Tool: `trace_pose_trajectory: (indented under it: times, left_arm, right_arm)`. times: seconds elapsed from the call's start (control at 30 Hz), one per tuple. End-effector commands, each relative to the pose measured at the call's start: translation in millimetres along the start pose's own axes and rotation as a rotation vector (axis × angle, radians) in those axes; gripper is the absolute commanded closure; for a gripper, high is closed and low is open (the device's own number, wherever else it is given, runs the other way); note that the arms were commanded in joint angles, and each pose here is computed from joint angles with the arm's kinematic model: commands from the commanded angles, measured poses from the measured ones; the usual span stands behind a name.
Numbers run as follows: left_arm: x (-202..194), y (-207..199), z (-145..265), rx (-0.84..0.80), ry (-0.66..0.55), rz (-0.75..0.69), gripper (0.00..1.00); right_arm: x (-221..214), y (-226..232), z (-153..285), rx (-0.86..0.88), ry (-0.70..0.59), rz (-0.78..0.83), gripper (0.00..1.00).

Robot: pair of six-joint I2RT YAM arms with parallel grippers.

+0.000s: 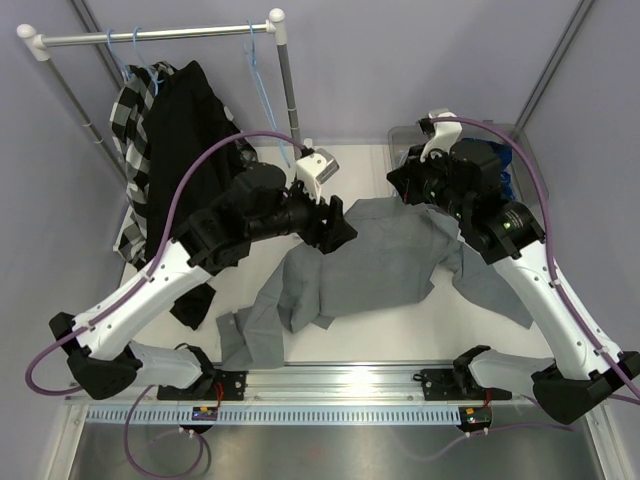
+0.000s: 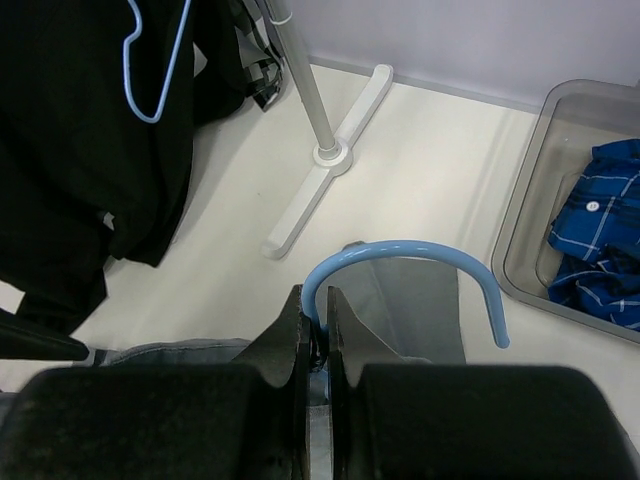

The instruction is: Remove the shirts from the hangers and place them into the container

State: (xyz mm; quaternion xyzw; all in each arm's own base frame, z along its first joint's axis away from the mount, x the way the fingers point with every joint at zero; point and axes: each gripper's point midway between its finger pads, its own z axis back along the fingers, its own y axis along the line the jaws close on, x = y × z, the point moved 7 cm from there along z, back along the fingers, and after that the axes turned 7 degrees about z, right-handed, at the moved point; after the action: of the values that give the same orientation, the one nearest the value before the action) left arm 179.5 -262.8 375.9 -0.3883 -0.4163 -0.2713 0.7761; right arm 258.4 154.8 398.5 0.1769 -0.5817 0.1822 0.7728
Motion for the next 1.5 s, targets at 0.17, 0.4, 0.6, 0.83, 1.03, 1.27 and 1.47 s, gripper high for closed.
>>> trace_pose_trajectory:
  times: [0.17, 0.4, 0.6, 0.83, 1.03, 1.27, 1.47]
  left_arm:
    - [47.3, -9.1, -24.2, -0.006, -0.11, -0.036, 0.28]
    - [49.1, -6.0, -39.7, 0.0, -0.093, -0.036, 0.36]
    - [41.8, -1.8, -42.1, 0.015, -0.074, -0.038, 0.46]
    - [43.2, -2.6, -39.1, 0.012, -0.08, -0.051, 0.76]
    - [42.0, 3.1, -28.8, 0.065, -0.097, -0.075, 1.0]
    - [37.2, 25.3, 18.7, 0.289, -0.106, -0.17, 1.0]
    - [8.8, 43.0, 55.4, 0.423, -0.098, -0.155, 1.0]
  right_arm:
    - [7.4, 2.9, 4.5, 0.02, -0.065, 0.028, 1.0]
    - [9.5, 1.3, 7.0, 0.006, -0.079, 0.042, 1.0]
    - [11.2, 0.0, 8.2, 0.0, -0.087, 0.047, 1.0]
    - [9.0, 0.1, 7.3, -0.001, -0.078, 0.054, 1.0]
    - [3.3, -10.0, 5.5, -0.085, -0.051, 0.069, 1.0]
    - [-3.8, -30.7, 11.5, -0.267, -0.016, 0.087, 1.0]
    - [7.0, -39.9, 27.9, -0.337, -0.033, 0.083, 1.0]
